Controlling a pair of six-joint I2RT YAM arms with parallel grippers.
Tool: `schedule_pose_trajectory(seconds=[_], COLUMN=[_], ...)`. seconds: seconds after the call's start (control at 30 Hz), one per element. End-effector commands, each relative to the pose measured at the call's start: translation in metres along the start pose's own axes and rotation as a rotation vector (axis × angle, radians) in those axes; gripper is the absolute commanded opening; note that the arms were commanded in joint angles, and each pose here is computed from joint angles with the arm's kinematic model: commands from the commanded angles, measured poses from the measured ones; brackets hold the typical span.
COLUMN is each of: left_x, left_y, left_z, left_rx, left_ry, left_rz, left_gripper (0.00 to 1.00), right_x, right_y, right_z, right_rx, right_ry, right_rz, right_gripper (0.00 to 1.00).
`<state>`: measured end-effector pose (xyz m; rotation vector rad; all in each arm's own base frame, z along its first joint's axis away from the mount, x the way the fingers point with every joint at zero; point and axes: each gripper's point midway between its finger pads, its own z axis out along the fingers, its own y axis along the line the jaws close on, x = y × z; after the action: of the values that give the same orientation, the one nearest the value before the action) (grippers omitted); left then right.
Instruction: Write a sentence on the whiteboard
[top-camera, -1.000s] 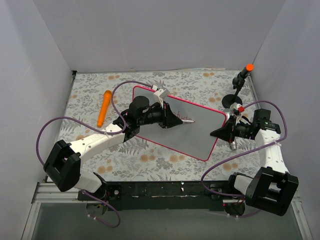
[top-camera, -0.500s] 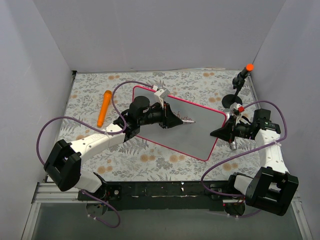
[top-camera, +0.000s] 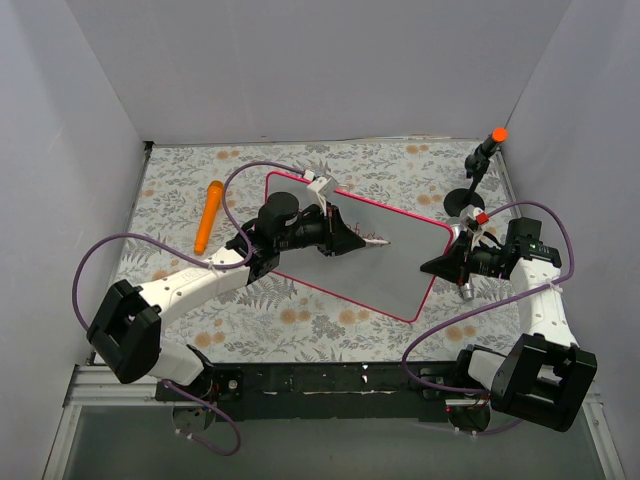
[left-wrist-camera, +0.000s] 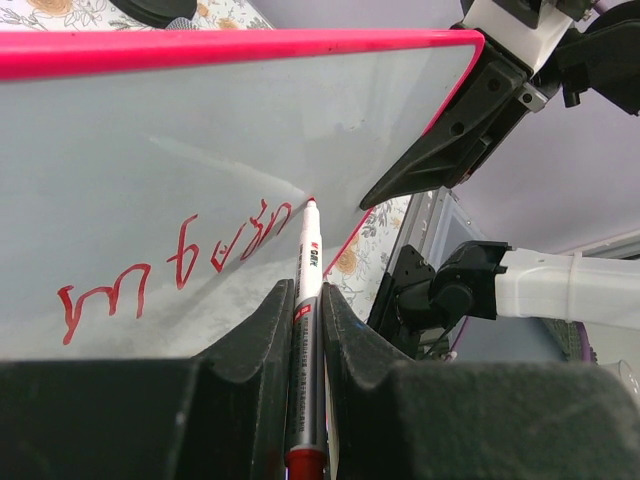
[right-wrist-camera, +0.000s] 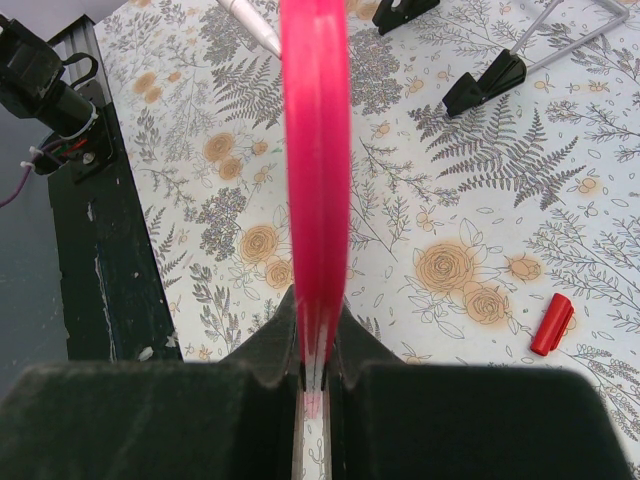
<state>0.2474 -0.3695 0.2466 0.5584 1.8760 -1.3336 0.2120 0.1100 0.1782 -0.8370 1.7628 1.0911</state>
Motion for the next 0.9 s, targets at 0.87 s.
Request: schedule_pose_trajectory(seconds=[0.87], left_x=[-0.005], left_y=[0.010], left_z=[-0.013], left_rx=[-0.091], left_ry=[-0.020], left_rz=[0.027], left_gripper=[0.00], right_x=[0.008], right_y=[-0.016], right_z=[-0.003], right_rx=[0.058], right_ry=[0.069], right_rz=[-0.107], right_gripper=[0.01])
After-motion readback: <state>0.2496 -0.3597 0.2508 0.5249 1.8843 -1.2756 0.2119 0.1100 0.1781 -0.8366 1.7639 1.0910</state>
